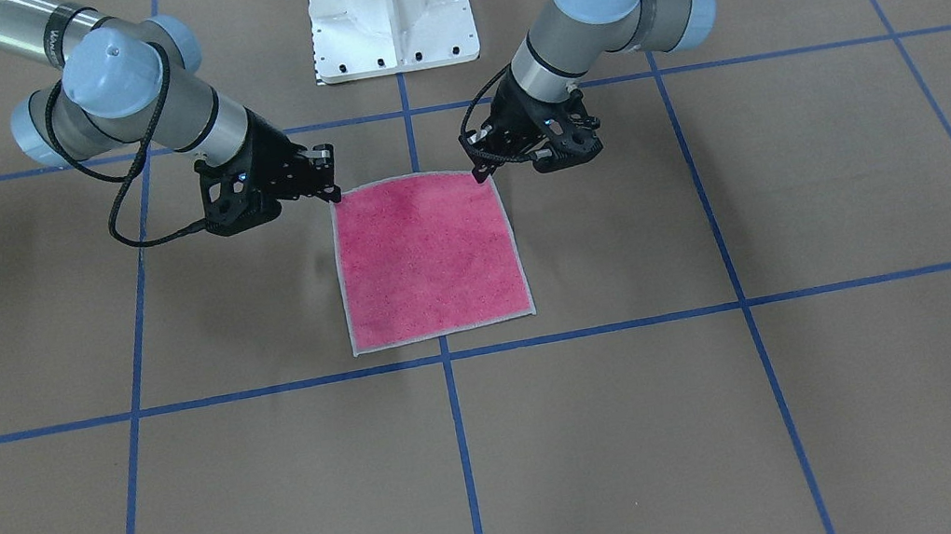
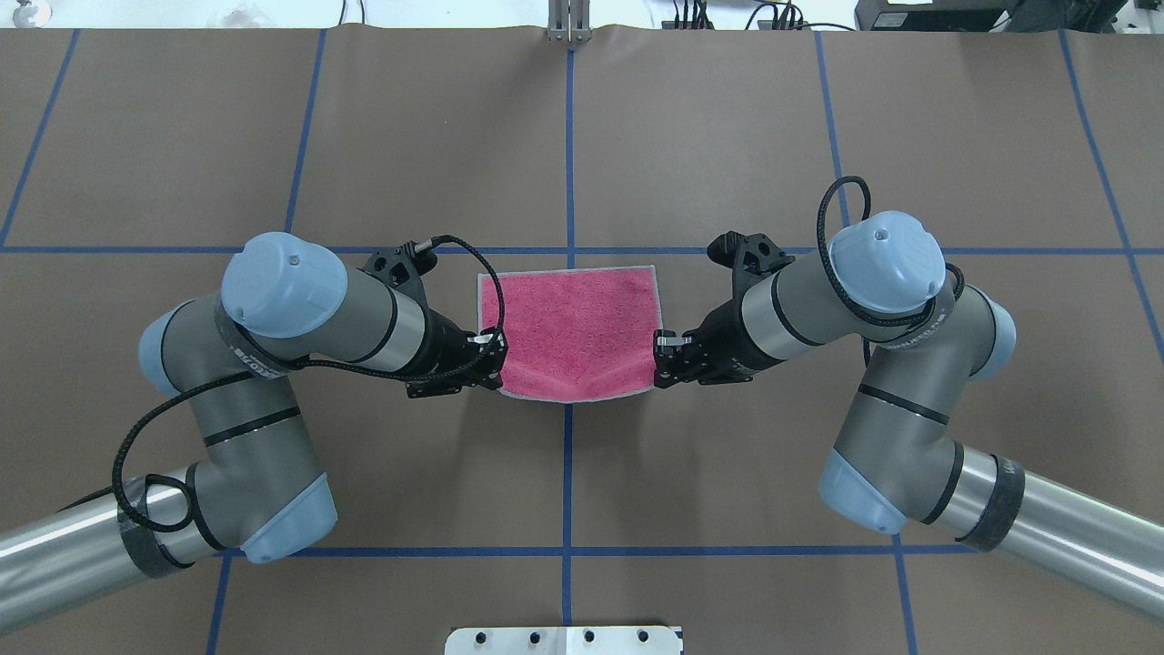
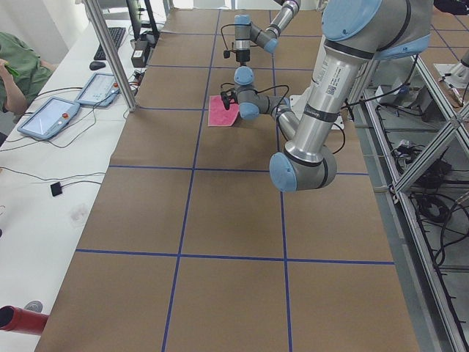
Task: Fold towel twice with both arms
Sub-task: 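Lift both near corners and carry them over toward the far edge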
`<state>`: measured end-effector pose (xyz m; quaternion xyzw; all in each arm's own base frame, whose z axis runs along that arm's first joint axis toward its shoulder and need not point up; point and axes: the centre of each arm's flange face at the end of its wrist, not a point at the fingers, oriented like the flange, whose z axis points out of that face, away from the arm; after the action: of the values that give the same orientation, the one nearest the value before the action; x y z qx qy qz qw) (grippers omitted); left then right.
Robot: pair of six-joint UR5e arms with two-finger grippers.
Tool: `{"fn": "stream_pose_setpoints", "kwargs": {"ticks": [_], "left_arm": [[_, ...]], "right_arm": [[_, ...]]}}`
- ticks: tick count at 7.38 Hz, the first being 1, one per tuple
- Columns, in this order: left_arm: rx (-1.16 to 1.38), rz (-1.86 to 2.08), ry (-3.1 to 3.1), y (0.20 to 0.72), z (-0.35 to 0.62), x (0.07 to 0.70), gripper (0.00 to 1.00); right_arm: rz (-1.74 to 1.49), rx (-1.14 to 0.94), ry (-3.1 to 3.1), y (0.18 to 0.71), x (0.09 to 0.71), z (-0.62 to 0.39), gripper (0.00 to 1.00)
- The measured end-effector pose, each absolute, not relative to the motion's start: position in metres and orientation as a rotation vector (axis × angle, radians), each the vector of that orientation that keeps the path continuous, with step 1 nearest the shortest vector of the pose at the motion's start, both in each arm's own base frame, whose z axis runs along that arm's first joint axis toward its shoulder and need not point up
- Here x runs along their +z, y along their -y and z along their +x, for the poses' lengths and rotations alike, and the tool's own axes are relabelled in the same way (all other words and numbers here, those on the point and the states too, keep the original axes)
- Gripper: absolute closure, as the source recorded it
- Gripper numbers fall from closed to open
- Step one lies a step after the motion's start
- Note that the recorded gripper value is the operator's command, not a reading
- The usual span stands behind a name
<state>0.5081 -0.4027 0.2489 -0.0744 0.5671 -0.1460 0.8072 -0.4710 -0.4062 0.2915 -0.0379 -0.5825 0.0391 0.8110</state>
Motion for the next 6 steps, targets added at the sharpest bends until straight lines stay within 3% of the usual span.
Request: {"fn": "stream_pose_setpoints", "kwargs": {"ticks": [6], "left_arm": [[-0.358,-0.132,-1.213,0.432,0.49,0.252,1.0]], "right_arm": [[-0.034,0.155,1.238,0.463,0.28,-0.466,1.0]]}}
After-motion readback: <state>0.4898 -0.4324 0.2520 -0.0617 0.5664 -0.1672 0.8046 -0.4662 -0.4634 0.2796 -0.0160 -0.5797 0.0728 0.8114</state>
